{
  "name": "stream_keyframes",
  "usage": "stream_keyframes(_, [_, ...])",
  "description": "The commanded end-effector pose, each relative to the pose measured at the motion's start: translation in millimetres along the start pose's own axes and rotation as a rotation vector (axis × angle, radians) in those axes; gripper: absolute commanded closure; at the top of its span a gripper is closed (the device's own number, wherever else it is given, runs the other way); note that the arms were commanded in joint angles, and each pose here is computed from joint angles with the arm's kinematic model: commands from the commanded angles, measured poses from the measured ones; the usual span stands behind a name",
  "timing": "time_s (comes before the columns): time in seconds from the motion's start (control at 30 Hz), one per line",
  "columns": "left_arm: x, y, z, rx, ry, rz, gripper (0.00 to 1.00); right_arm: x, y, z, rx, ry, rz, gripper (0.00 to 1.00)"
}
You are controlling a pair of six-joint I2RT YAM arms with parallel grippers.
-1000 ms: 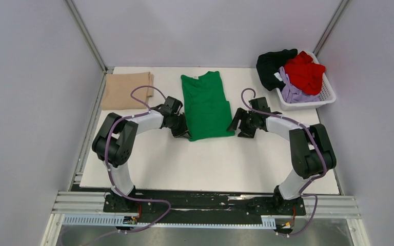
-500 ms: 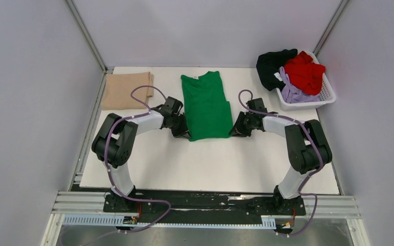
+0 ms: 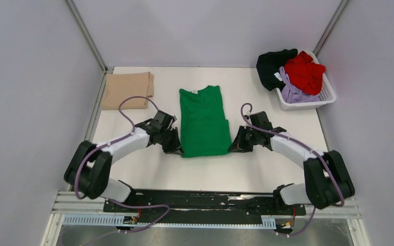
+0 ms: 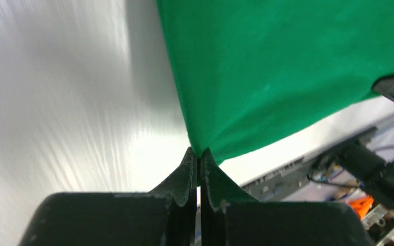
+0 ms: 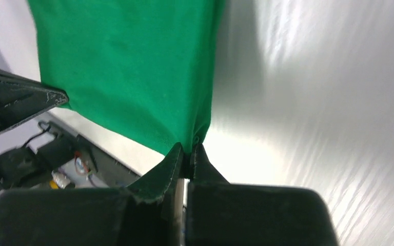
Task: Fold and stack the t-shirts
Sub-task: Fold the long partially folded tshirt into a neat square
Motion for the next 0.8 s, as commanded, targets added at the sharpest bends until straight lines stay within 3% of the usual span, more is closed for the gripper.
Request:
stream_keyframes(0.0, [-60.2, -9.0, -27.6, 0.078, -0.038, -0.074, 1.0, -40.1, 25.8, -27.3, -0.055, 0.012, 0.116, 1.0])
stream_keyframes(0.27, [-142.9, -34.7, -38.6, 0.165, -0.228, -0.24, 1.0, -108.1, 88.3, -18.8, -0.196, -0.122, 0.382, 1.0])
stream_keyframes(0.47, [-152.3, -44.0, -11.2, 0.14, -0.37, -0.194, 1.0, -119.4, 118.4, 9.1, -0.262, -0.142, 0.507, 1.0])
stream_keyframes(0.6, [-154.3, -47.2, 12.9, 0.103, -0.434, -0.169, 1.0, -110.7, 121.2, 35.2, -0.24, -0.153, 0.499, 1.0])
stream_keyframes(0.77, [-149.6, -49.2, 40.8, 0.077, -0.439, -0.176, 1.0, -100.2, 117.5, 66.9, -0.202, -0.163, 0.481, 1.0])
Point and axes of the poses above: each gripper's point midway between its finger pads, its own x axis out along the fingers, its own y axis along the line the jaws close on, z = x × y, the point moved 5 cm from there along -x, back along the fingers, and after that the axes turned 4 degrees about -x, right-handed, at the moved point
